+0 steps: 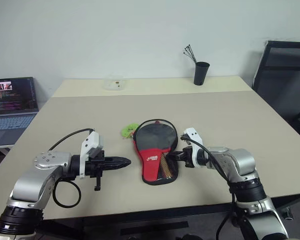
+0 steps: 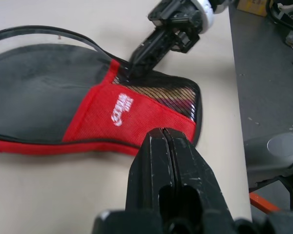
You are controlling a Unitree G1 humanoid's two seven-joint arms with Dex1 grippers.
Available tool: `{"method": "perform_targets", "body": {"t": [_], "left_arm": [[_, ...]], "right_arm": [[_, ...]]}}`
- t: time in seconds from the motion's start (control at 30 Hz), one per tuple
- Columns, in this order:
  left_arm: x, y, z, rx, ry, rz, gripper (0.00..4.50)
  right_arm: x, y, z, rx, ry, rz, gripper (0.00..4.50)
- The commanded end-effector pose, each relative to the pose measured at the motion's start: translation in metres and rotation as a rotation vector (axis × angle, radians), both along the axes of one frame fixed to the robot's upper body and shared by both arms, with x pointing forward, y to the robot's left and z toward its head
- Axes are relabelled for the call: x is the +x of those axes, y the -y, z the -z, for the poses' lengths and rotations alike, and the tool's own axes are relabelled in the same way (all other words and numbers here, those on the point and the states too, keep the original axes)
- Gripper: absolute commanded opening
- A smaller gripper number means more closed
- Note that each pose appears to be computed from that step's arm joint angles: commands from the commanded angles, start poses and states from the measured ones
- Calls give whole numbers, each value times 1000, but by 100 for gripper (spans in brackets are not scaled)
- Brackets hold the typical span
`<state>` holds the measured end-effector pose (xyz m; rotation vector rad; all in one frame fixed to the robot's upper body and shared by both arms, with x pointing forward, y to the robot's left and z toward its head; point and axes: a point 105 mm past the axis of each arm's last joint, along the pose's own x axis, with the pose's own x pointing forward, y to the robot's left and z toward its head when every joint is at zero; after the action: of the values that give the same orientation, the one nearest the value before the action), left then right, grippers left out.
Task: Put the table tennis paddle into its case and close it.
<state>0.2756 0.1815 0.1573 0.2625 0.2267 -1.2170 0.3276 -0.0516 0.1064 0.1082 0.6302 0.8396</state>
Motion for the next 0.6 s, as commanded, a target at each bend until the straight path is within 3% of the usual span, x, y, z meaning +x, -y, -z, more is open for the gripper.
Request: {"method": "perform_targets", "body": {"t": [0.03, 0.23, 0.6], "left_arm": [[-3, -1, -13, -2, 43, 1, 0], [-2, 0, -12, 1, 35, 5, 0], [-1, 7, -12, 1, 30, 24, 0]], "right_arm": [[-17, 1, -7, 30, -1, 10, 3], [-45, 8, 2, 37, -70, 56, 3], [-61, 10, 11, 25, -105, 77, 3]]}}
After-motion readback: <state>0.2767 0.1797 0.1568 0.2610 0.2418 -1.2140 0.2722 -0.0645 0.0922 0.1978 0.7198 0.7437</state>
